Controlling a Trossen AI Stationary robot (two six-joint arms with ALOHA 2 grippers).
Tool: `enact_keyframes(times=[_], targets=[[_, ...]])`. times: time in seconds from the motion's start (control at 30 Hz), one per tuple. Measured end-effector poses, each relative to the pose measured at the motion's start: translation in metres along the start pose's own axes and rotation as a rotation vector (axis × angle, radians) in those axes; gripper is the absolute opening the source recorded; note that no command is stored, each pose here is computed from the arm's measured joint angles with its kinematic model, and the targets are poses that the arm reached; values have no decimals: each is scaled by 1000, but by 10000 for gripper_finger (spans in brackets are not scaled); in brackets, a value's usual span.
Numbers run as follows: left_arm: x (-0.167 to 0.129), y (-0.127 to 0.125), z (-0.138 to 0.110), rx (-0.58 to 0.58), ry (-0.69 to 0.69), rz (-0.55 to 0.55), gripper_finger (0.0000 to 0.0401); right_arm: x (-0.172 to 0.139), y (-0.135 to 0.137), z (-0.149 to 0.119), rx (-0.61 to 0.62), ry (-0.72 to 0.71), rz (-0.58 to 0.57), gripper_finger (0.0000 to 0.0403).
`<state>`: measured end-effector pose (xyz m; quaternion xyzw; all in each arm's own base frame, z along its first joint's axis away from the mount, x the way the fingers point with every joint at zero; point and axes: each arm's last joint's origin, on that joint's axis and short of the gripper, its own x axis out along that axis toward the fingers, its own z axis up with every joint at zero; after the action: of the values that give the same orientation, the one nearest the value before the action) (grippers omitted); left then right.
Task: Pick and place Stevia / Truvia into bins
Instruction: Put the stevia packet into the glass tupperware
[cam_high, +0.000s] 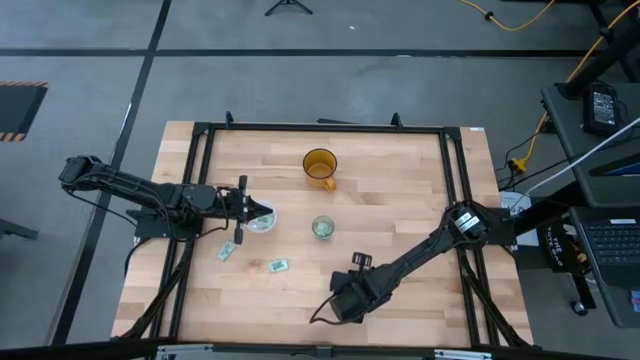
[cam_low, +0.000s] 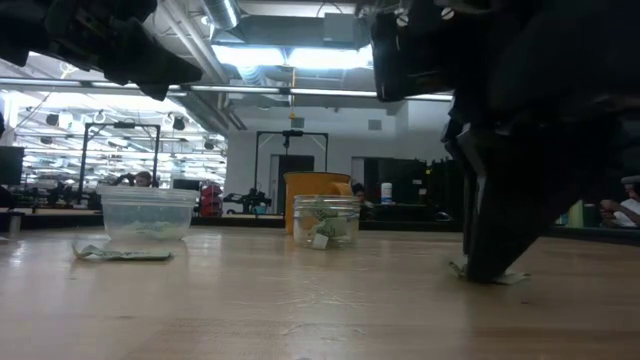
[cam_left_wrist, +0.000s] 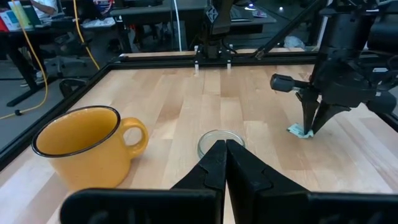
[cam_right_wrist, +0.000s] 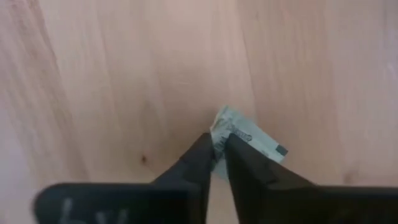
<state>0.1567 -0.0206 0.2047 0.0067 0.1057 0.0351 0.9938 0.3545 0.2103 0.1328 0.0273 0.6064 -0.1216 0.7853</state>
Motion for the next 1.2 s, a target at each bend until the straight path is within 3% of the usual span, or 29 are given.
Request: enact_keyframes(times=[0.1, 0.37, 0.67, 1.0, 1.2], targets=[[0, 0, 0, -8, 0, 0, 6, 1, -2, 0, -20, 2, -18, 10], [0, 0, 0, -11, 0, 0, 6, -3, -11, 4, -144, 48, 14, 4], [0, 0, 0, -37, 0, 0, 6, -40, -56, 17, -221, -2, -56, 2], [0, 0, 0, -36, 1, 0, 6, -61, -135, 5, -142, -327, 25, 0], [0, 0, 0, -35, -3, -1, 6, -71, -161, 2, -118, -537, 156, 0]])
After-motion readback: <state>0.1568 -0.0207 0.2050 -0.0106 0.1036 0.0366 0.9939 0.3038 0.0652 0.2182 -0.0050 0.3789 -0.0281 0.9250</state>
